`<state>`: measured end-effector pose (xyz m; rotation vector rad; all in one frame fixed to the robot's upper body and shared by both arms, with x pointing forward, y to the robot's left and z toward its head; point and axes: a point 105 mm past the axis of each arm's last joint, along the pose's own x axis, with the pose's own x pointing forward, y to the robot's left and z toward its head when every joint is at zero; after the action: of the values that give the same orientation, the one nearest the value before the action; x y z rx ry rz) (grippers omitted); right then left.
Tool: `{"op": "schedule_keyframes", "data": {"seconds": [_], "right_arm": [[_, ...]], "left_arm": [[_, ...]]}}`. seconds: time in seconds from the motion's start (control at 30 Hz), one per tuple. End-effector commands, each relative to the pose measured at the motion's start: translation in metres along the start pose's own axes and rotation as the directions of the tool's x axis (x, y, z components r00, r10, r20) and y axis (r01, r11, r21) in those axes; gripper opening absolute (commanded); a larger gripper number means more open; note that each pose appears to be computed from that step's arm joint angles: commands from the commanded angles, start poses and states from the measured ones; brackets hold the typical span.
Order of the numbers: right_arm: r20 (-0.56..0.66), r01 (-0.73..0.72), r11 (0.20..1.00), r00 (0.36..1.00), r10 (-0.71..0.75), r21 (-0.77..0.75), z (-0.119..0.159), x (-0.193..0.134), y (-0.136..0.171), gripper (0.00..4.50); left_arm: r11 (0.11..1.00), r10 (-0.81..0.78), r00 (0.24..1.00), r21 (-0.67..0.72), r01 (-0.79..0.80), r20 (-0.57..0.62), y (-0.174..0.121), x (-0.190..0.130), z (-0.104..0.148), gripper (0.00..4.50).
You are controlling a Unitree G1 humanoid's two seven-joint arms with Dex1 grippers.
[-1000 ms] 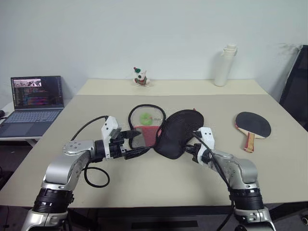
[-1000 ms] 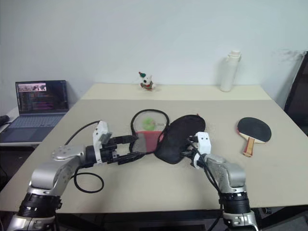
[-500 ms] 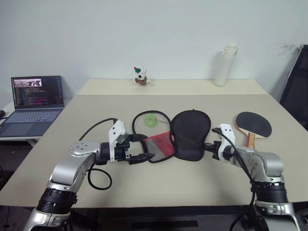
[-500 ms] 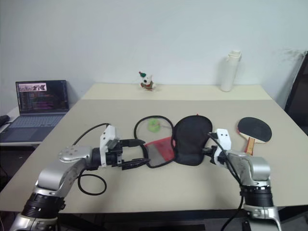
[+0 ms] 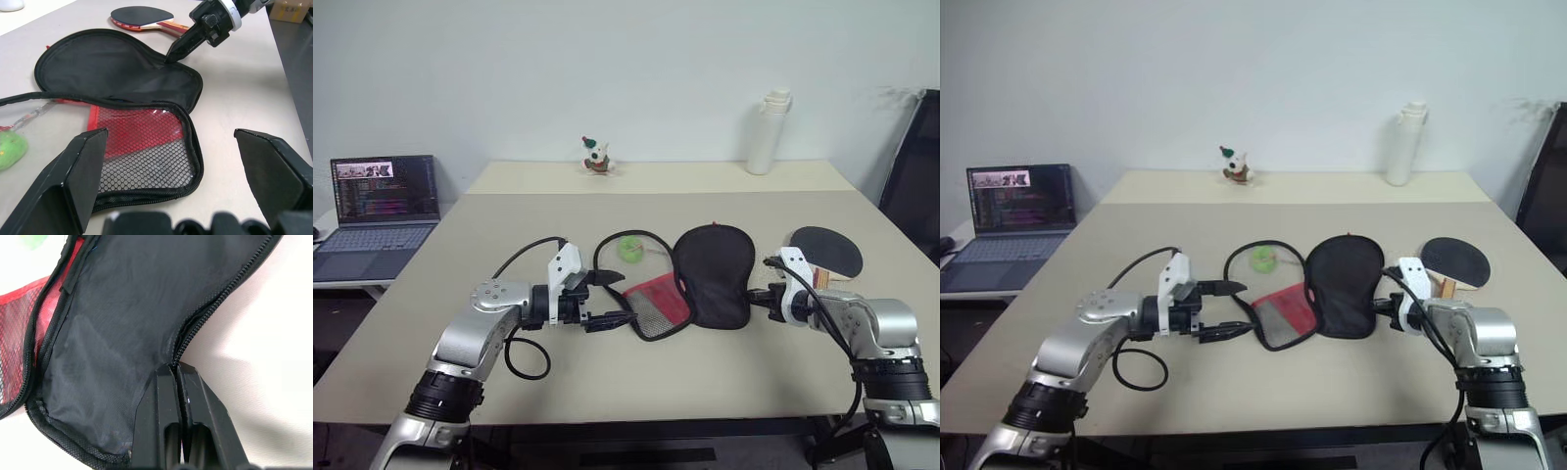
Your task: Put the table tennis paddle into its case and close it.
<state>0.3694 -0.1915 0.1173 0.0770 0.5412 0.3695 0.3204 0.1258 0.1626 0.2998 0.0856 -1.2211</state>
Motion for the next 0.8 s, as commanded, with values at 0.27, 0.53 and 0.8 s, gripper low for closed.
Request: {"op": "schedule_keyframes", "data": {"seconds": [0.27,0.53,0.8], "right_arm": [[0.216,0.164,0.979,0.967,-0.136,-0.118,0.059,-0.038,-0.039,3.3],[0.255,0.453,0.886,0.849,-0.462,0.099,0.063,-0.043,-0.103,4.47],[0.195,0.564,0.797,0.775,-0.601,0.216,0.044,-0.019,-0.124,4.47]], "left_arm": [[0.999,-0.003,1.0,0.036,0.002,0.024,0.0,-0.003,0.0,4.5],[0.997,-0.078,0.993,0.013,0.078,0.09,0.001,-0.002,0.013,4.5],[0.989,-0.129,0.984,0.09,0.119,0.121,0.009,0.013,0.046,4.5]]}}
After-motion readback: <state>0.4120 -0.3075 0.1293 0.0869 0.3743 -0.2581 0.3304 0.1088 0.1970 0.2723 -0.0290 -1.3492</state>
